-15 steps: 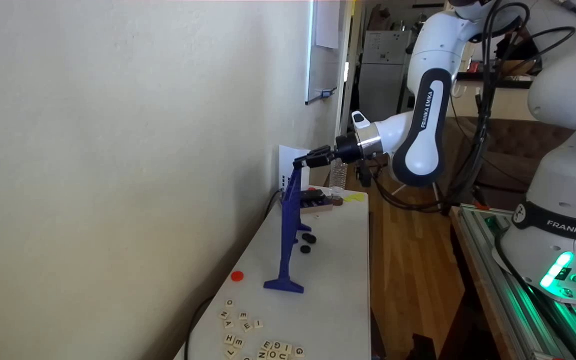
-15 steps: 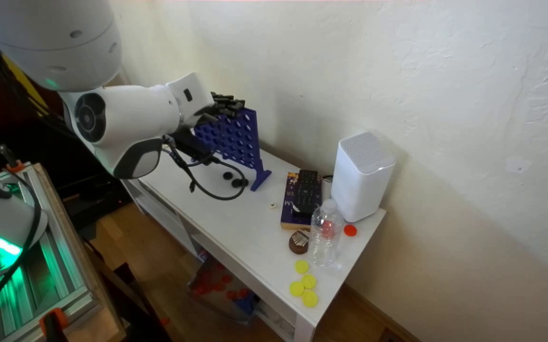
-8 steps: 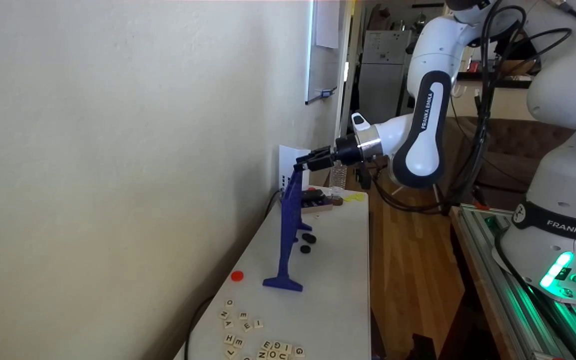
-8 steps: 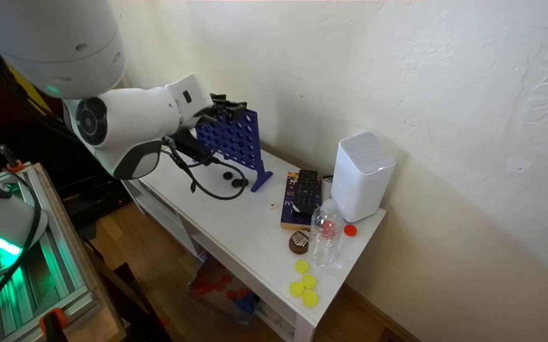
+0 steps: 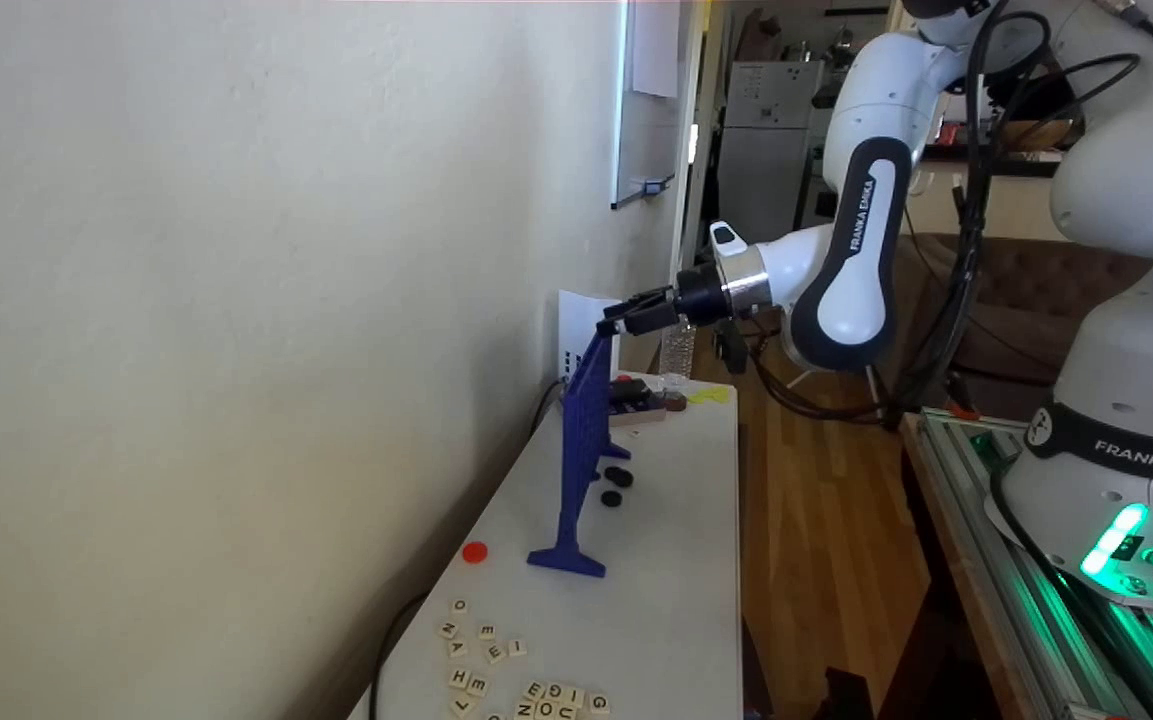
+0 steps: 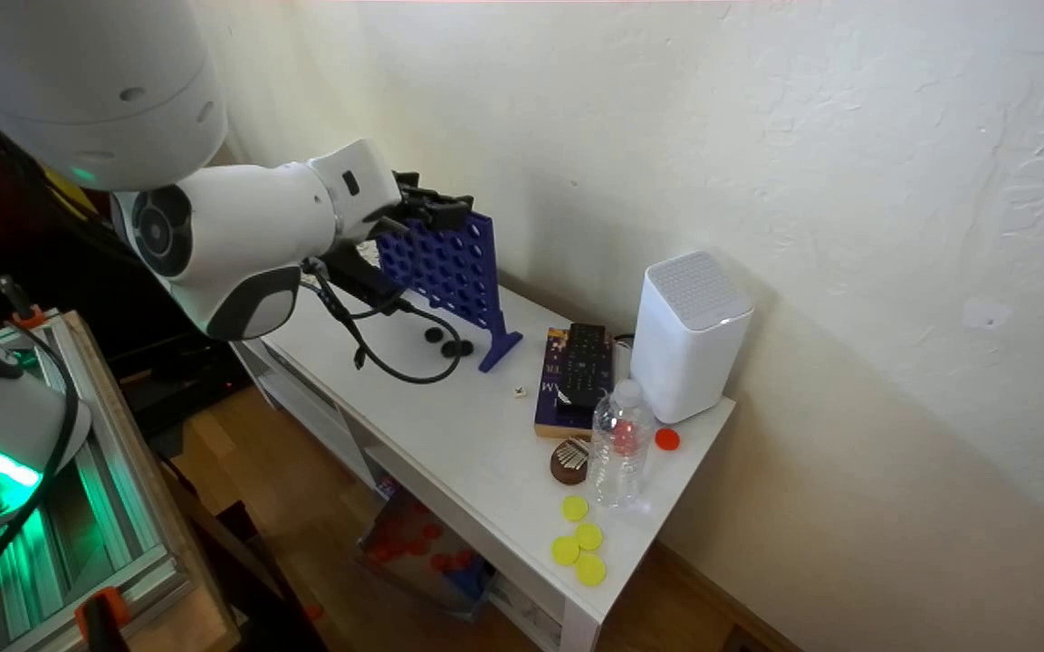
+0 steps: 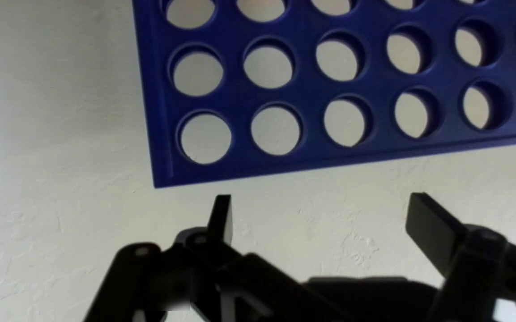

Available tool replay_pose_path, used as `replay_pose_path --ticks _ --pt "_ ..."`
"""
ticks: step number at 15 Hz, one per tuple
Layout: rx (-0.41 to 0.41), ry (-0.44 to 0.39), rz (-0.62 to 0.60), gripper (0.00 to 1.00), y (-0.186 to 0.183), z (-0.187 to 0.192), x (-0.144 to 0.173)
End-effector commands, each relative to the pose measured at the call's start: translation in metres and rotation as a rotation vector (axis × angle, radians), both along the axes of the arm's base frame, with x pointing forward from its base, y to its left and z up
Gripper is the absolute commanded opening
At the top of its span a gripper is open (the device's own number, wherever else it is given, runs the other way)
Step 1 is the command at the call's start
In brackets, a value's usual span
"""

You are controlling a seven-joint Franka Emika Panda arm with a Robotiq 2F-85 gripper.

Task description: Pick up the black circular object and put it inside the blue object

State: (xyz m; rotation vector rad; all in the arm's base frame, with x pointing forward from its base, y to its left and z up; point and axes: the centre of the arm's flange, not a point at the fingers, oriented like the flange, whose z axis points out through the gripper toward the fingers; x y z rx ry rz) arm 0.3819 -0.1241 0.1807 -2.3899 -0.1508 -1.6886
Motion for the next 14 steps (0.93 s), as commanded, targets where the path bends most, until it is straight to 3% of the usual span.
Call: replay_pose_path --ticks 1,3,5,6,11,14 --pt "0.055 -0.029 0.015 1.00 0.006 0.051 -0.019" --pt "0.096 -0.037 0.042 1.00 0.012 0.083 -0.024" --pt "0.112 0.042 0.065 1.00 0.019 0.120 -0.033" --pt "0.099 0.131 0.088 1.00 0.017 0.131 -0.034" --pt "-0.058 0.351 0.035 1.00 0.008 0.168 -0.007" --pt "-0.051 0.507 0.128 1.00 0.022 0.184 0.001"
